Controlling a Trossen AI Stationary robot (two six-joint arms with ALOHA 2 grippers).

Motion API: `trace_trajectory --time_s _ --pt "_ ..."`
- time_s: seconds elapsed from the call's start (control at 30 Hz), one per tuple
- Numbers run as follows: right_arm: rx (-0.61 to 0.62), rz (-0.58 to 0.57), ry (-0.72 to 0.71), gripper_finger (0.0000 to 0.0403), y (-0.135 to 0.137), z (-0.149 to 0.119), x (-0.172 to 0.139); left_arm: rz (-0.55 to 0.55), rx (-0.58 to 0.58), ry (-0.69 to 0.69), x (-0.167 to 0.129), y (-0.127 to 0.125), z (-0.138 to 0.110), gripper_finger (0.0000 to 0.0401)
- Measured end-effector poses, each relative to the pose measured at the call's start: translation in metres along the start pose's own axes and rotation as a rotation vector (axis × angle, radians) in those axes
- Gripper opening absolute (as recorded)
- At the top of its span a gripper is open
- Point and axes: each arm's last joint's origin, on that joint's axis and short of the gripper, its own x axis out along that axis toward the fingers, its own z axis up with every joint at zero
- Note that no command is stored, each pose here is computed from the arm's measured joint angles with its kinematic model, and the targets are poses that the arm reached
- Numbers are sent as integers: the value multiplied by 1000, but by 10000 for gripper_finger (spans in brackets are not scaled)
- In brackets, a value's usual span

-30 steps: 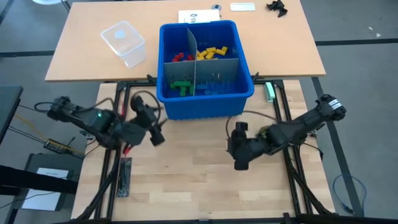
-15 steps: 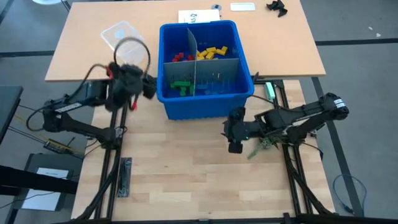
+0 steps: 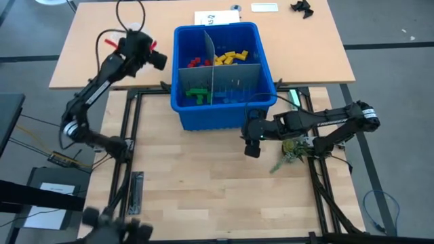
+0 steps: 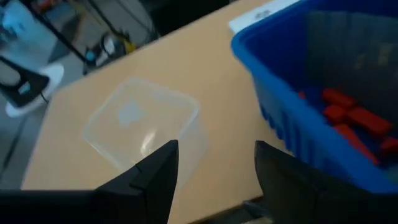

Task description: Sort Items/Unsort Items

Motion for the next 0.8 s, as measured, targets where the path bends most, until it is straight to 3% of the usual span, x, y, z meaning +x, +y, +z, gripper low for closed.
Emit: trace_trajectory --time_s 0.43,0.8 --pt "81 3 8 193 1 -7 9 49 -98 167 144 36 -23 218" --pt "118 -7 50 192 3 -19 18 14 47 295 217 56 -31 218"
